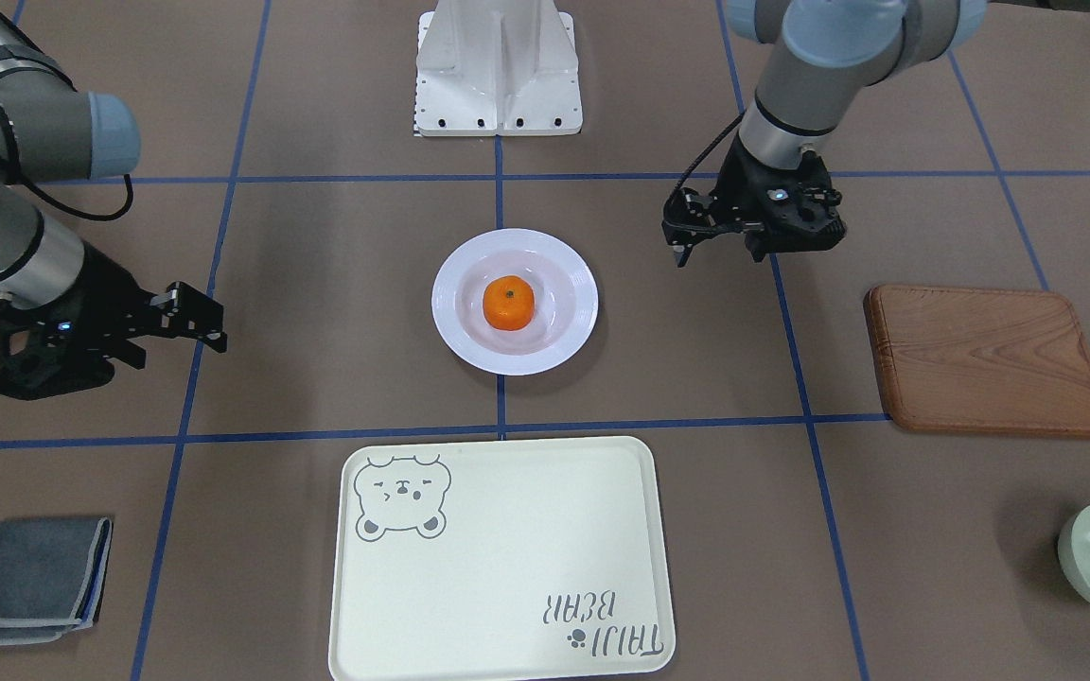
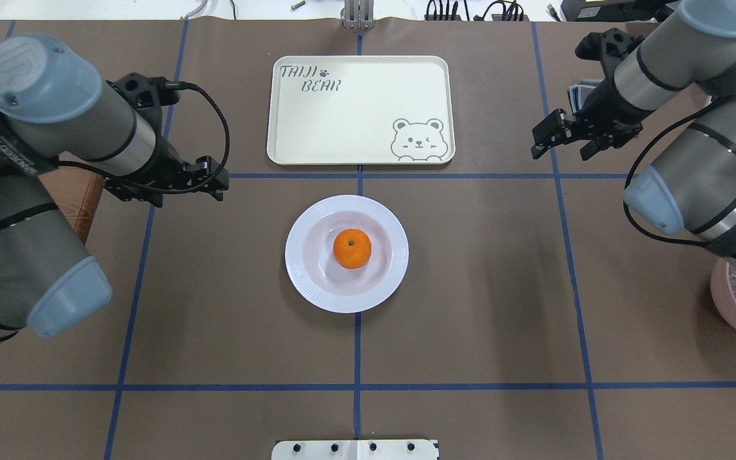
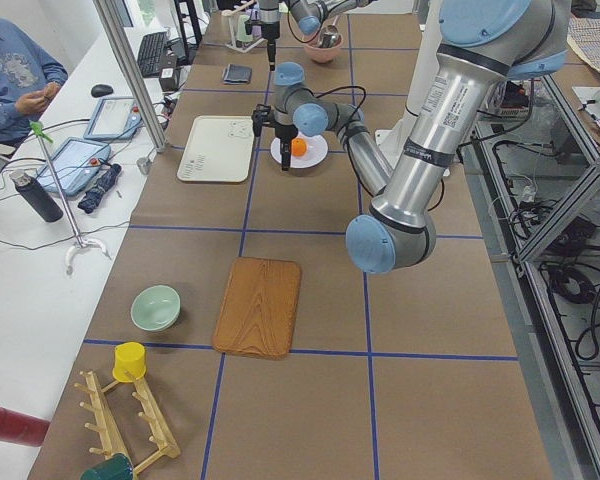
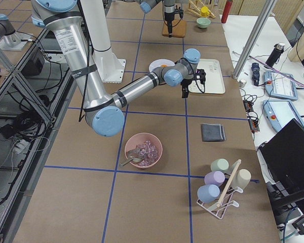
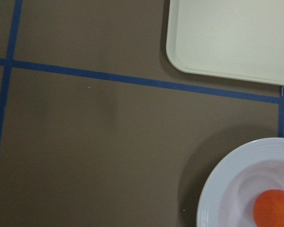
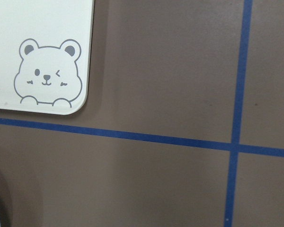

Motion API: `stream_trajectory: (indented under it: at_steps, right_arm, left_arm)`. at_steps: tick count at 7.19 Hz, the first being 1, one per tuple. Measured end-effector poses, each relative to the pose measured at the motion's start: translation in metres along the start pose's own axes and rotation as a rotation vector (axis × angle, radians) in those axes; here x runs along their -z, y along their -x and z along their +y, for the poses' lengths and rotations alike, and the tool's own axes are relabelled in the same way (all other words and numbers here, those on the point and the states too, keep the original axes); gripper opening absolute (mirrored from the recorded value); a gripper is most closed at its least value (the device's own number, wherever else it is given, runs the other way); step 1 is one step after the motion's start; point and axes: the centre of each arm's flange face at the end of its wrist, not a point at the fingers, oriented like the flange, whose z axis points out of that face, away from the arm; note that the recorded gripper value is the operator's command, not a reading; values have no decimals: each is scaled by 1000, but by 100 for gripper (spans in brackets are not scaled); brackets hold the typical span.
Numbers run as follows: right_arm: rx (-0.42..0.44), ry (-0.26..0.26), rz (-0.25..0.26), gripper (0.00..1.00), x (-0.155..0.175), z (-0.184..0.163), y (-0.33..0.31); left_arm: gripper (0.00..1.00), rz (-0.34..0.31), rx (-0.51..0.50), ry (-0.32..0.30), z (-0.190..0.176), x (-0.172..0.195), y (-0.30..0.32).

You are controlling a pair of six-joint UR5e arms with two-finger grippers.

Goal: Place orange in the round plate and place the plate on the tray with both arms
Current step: 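Release the orange and raise the left gripper while the right arm moves in, then reach the right gripper to the plate rim nearest it and grip it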

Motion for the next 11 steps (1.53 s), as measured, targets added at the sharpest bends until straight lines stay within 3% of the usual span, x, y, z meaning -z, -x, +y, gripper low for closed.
stream_trajectory:
  at_steps: [3, 6, 8, 9, 11]
  right_arm:
    - [-203, -66, -149, 100, -60, 62, 76]
    - [-435, -227, -415, 100, -119, 141, 136]
    - [-561, -306, -583, 100, -148, 174, 142]
    - [-615, -338, -645, 100, -163, 188, 139]
    - [-655, -368, -690, 99, -185, 208, 134]
  left_arm:
    - [98, -21, -46, -6, -30, 18, 60]
    - [98, -36, -53, -13, -45, 23, 83]
    - [98, -38, -51, -13, -47, 23, 85]
    - [98, -39, -50, -13, -47, 23, 85]
    - [98, -39, -50, -13, -48, 23, 86]
